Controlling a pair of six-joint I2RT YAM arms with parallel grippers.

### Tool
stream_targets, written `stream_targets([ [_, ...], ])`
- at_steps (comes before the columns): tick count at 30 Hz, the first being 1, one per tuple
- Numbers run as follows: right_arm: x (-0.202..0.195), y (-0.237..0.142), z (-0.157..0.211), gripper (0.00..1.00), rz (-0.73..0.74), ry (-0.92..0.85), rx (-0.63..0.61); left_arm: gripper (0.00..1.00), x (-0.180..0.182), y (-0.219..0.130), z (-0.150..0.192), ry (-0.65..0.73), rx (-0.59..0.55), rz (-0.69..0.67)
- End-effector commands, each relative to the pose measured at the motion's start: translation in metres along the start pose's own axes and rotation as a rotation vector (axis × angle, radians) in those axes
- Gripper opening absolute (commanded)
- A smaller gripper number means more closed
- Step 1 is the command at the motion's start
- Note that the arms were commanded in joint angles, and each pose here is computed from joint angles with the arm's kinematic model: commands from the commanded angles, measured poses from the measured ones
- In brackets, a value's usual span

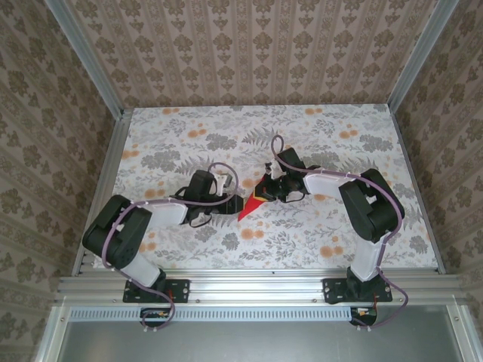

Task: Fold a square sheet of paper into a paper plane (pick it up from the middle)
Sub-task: Fold the wing for the fifth time at the center of the table.

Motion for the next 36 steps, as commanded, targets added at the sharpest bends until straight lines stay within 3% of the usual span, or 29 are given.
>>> stream_targets([
  [1, 0.006, 0.0, 0.013, 0.0, -0.063, -0.113, 0.072, 0.51, -0.014, 0.003, -0.006, -0.043, 0.02, 0.104],
  [9, 0.0, 0.004, 0.021, 0.0, -0.085, -0.161, 0.112, 0.38, -0.006, 0.011, 0.0, -0.082, 0.048, 0.112],
  [27, -0.022, 0.002, 0.019, 0.0, -0.123, -0.113, 0.055, 0.36, -0.014, 0.026, 0.013, -0.066, 0.133, 0.15],
  [36, -0.037, 0.004, 0.019, 0.0, -0.1, -0.09, 0.057, 0.3, -0.018, 0.032, 0.018, -0.041, 0.167, 0.139],
])
Point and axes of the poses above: each hand's point on the last joint's axis, 136 mm out from that joint toward the fingers, its own y axis out along the fingers, its own x axis along the line the jaws close on, z = x × y, the point moved 2 cm from there along -y, back along the fingers, and after that the axes turned 9 degrees about -y, right-handed, at the moved point
